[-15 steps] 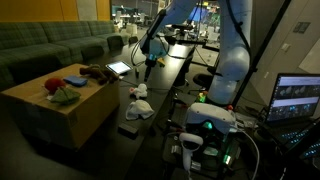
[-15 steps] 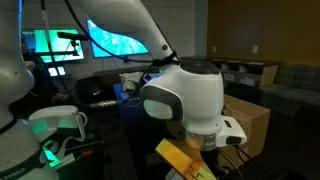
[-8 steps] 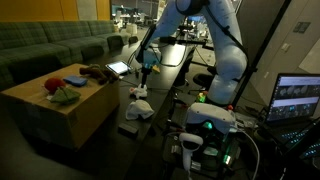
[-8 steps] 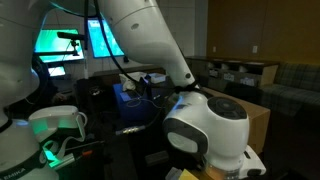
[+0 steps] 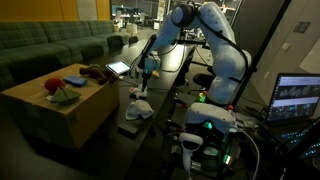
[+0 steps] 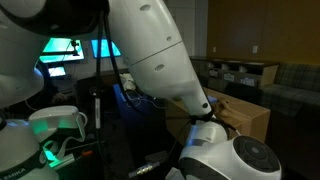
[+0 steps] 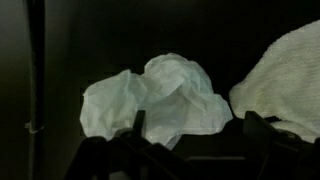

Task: Put the objects on the table on to the box and the objects on the box on to the table

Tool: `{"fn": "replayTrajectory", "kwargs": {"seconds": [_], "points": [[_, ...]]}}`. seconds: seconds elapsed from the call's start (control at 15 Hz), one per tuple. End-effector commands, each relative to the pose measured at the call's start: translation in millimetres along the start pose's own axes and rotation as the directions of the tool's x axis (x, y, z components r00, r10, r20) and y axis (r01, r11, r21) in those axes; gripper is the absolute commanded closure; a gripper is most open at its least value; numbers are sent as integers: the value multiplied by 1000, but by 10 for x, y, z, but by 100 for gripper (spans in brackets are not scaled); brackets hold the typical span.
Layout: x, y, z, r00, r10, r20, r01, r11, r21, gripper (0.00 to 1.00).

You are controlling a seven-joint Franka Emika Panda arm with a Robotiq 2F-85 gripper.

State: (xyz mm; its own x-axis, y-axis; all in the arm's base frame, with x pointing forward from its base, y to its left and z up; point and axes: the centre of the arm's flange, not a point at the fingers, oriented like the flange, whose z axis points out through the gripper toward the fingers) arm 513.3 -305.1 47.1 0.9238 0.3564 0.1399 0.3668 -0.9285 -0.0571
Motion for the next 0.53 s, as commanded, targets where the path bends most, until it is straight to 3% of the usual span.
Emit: {"fn": "replayTrajectory", "kwargs": {"seconds": [0.0, 0.47], "points": [[143, 231, 233, 1000, 5, -20, -6, 999, -33, 0], [257, 294, 588, 1000, 1, 21, 1, 997, -75, 0]]}}
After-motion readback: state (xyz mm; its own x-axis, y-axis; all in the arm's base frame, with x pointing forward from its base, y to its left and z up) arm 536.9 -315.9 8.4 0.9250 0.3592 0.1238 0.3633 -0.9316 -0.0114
